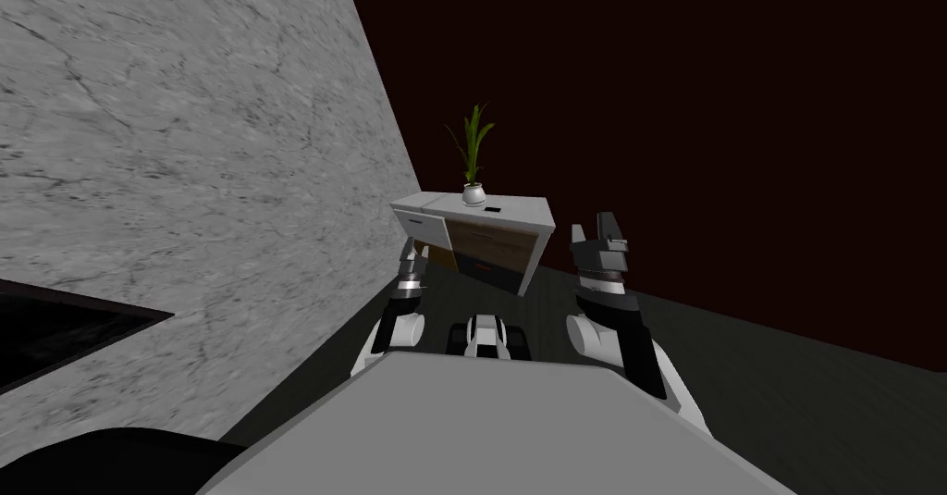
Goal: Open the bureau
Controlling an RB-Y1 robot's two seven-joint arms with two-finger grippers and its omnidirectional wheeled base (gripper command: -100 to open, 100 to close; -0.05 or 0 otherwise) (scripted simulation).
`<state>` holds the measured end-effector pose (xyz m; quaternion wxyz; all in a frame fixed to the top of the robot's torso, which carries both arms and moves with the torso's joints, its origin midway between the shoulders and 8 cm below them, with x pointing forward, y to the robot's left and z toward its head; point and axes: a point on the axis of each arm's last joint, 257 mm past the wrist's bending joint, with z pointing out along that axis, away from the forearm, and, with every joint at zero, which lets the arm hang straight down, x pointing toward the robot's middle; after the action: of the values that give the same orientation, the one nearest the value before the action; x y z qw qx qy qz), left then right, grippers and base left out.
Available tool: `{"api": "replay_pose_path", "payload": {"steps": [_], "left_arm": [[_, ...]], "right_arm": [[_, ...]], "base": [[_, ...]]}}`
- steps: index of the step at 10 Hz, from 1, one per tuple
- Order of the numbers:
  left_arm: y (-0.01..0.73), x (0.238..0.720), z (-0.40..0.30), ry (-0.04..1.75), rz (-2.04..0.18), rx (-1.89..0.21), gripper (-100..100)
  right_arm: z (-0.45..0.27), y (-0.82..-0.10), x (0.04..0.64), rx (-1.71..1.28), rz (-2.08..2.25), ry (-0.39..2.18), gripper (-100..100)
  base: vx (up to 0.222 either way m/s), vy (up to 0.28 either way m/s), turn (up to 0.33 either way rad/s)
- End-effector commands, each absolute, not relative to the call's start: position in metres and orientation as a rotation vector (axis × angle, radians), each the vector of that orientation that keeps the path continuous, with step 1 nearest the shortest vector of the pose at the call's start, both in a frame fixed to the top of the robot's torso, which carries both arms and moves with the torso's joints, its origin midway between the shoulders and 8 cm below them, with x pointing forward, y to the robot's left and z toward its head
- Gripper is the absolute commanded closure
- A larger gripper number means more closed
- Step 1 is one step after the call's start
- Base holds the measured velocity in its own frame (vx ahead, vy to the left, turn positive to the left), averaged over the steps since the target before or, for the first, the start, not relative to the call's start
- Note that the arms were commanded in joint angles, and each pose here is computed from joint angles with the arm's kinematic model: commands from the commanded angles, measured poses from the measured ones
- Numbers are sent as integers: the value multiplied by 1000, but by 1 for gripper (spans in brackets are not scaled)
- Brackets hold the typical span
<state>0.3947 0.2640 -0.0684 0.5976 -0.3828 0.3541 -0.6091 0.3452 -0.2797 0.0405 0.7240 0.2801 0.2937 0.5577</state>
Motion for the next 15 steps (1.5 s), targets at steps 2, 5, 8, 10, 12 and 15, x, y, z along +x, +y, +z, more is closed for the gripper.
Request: {"api": "replay_pose_path", "payload": {"steps": [2, 5, 8, 10, 12, 15], "left_arm": [[258, 407, -100, 892, -1412, -904, -100], [253, 415, -126, 941, -1410, -927, -100], [248, 422, -151, 979, -1409, -953, -100], [245, 425, -165, 998, -1410, -972, -100], [241, 428, -179, 1013, -1412, -992, -100], [232, 433, -205, 1042, -1416, -1032, -100]], "right_arm": [[41, -280, 345, 618, 1231, 648, 0], [41, -280, 345, 618, 1231, 648, 0], [41, -280, 345, 618, 1231, 648, 0], [41, -280, 345, 618, 1231, 648, 0], [41, -280, 345, 618, 1231, 648, 0], [41, -280, 345, 618, 1231, 648, 0]], "base": [[75, -16, -63], [75, -20, -68], [70, -14, -60], [72, -21, -56], [55, -6, -45], [81, -16, -72]]}}
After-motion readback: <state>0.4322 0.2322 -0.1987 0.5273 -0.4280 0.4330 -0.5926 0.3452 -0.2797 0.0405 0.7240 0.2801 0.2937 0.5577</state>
